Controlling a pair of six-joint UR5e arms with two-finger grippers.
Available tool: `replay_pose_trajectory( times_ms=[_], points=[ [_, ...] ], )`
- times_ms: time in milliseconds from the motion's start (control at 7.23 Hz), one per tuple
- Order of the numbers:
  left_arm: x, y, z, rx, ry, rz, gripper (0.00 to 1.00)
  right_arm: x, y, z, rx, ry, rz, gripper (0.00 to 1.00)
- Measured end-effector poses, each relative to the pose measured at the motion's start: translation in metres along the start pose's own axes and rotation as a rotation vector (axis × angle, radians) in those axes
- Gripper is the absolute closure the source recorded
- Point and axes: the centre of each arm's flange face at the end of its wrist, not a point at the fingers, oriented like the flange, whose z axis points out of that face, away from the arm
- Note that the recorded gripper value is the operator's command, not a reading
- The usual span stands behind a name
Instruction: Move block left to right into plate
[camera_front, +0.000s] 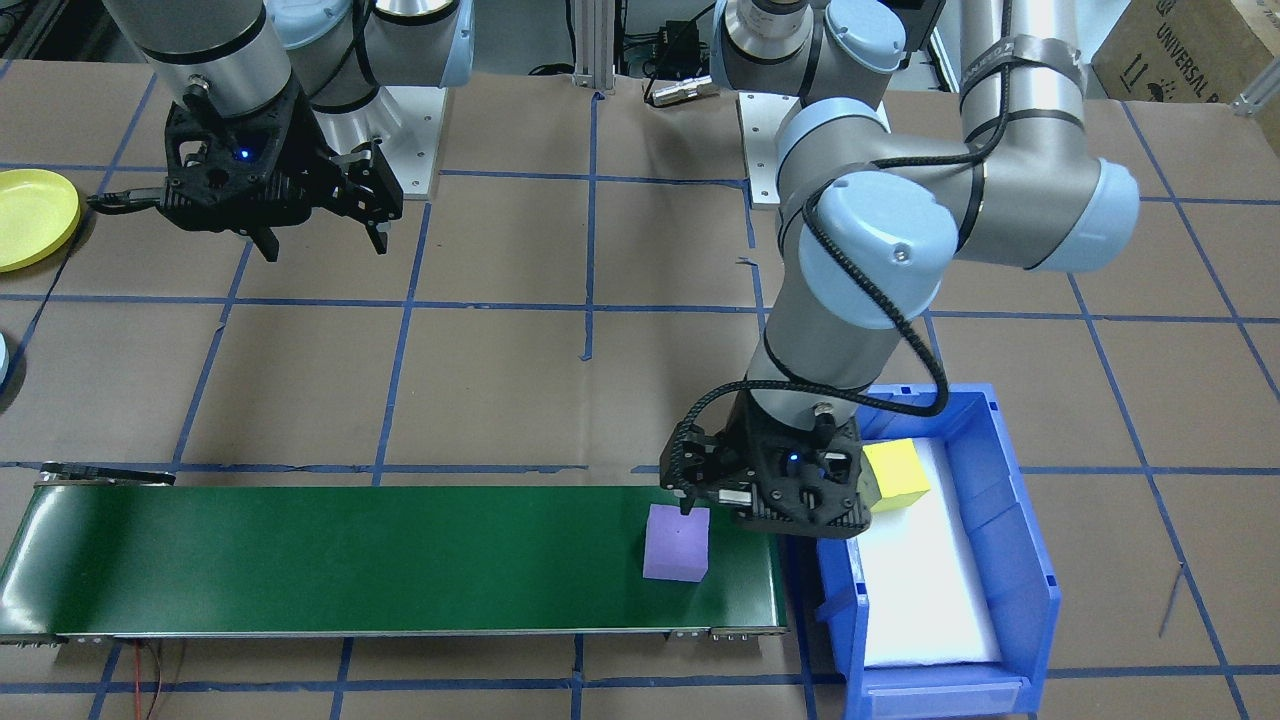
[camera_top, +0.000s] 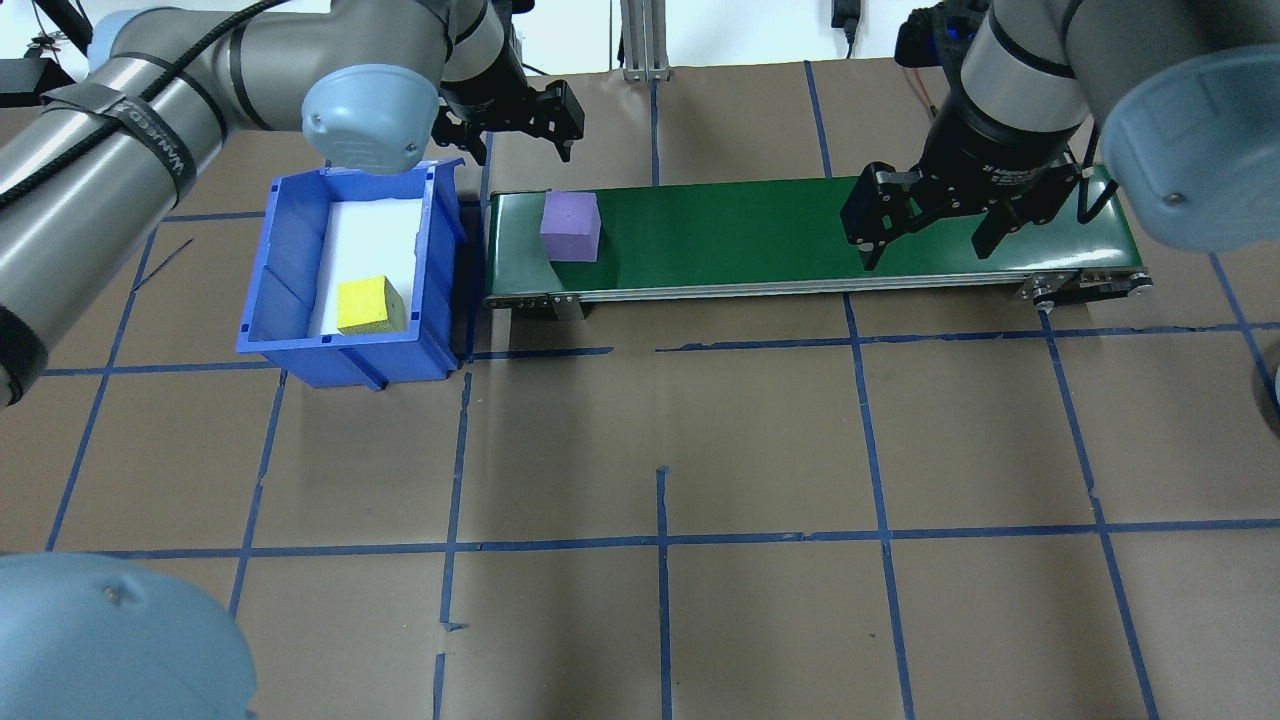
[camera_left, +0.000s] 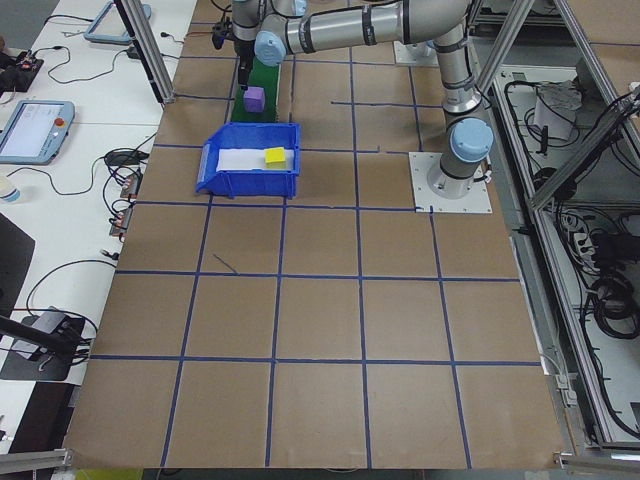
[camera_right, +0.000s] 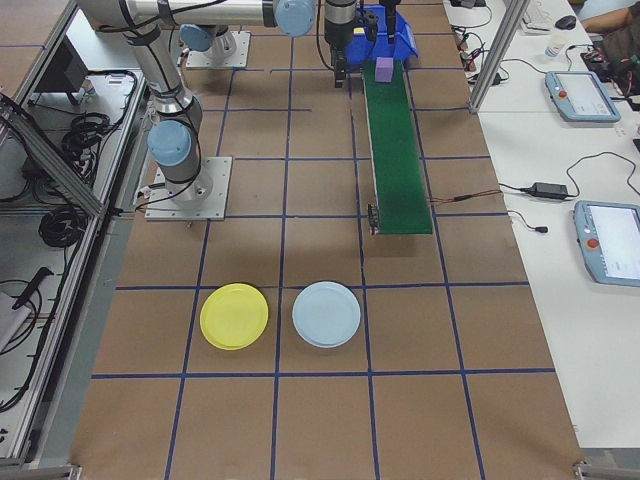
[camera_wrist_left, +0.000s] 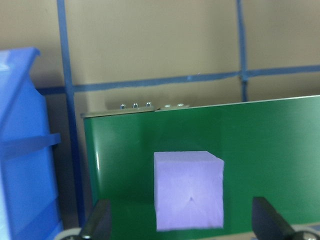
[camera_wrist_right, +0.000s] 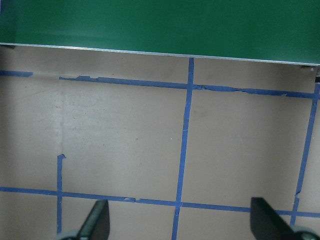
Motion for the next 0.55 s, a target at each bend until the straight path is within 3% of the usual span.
replay_pose_trajectory(
  times_ms=[277,415,553],
  points=[
    [-0.093,0.0,-0.019,-0.022,-0.033,-0.104,0.0,0.0,0.0,0.0,0.0,0.0,-0.001,0.0],
    [-0.137,0.005,-0.014,-0.067,-0.042,-0.141,0.0,0.0,0.0,0.0,0.0,0.0,0.0,0.0],
    [-0.162,0.016,0.005,-0.14,-0.047,-0.168,0.0,0.0,0.0,0.0,0.0,0.0,0.0,0.0]
  ],
)
